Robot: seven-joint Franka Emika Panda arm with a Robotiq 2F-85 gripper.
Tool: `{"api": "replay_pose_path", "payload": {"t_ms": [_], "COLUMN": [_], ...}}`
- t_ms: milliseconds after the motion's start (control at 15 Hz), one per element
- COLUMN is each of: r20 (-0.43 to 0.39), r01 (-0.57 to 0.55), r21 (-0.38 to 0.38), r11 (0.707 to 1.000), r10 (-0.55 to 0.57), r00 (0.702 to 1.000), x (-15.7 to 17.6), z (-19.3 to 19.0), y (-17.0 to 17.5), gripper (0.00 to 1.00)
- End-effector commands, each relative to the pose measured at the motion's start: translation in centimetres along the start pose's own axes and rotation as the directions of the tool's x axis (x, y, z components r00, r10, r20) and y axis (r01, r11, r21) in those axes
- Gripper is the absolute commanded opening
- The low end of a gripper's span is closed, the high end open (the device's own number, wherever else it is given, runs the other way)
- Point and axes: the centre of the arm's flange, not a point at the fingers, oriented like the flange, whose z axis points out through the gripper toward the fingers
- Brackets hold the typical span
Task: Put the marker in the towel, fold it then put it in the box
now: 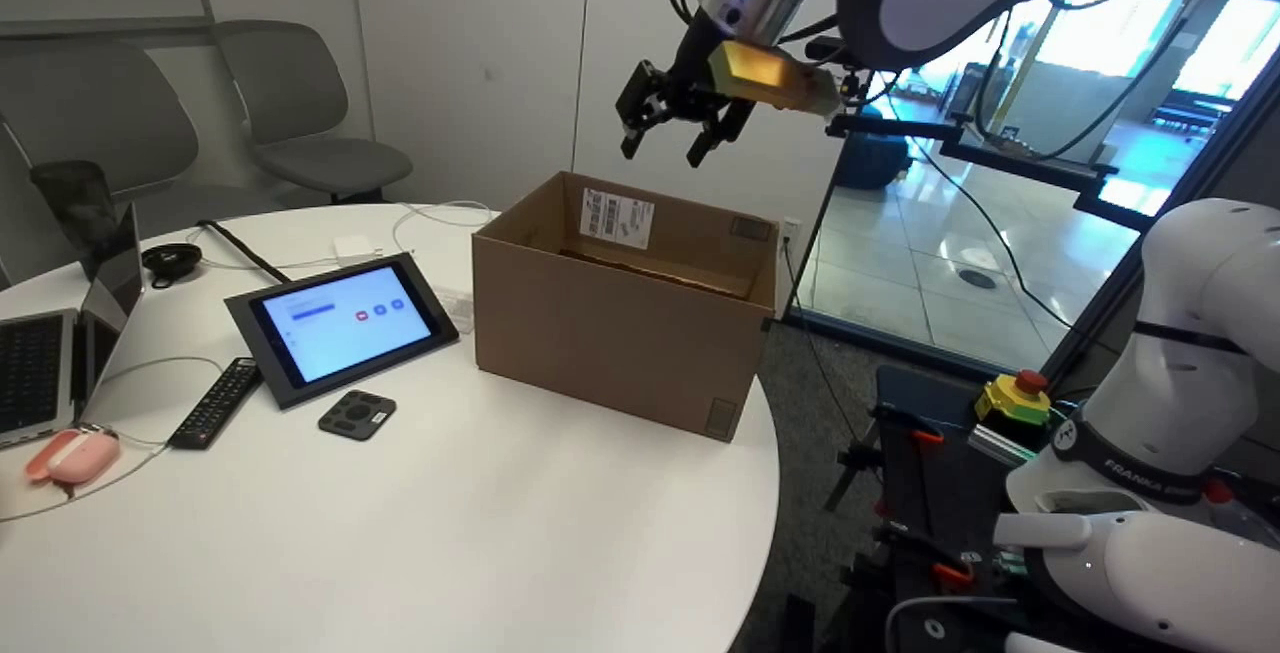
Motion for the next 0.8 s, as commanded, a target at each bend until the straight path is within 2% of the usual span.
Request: {"api": "replay_pose_path", "payload": {"t_ms": [0, 267, 400, 533, 600, 733], "r20": [0.131, 0.29, 0.323, 0.322, 0.315, 0.312], "r01": [0.129, 0.249, 0.289, 0.317, 0.292, 0.306], "r21": [0.06, 0.066, 0.069, 0.076, 0.053, 0.057], "r11": [0.99, 0.966, 0.955, 0.945, 0.955, 0.95], "r10": [-0.136, -0.257, -0.295, -0.324, -0.294, -0.308], "r00": [0.982, 0.922, 0.899, 0.889, 0.903, 0.899], "x": [-4.5, -8.1, -8.9, -9.3, -9.6, -9.7], "z": [-8.2, -14.0, -15.7, -16.8, -15.2, -15.9], "y": [-0.2, -0.2, 0.6, 1.2, 0.6, 1.0], "gripper": [1.0, 1.0, 1.0, 1.0, 1.0, 1.0]}}
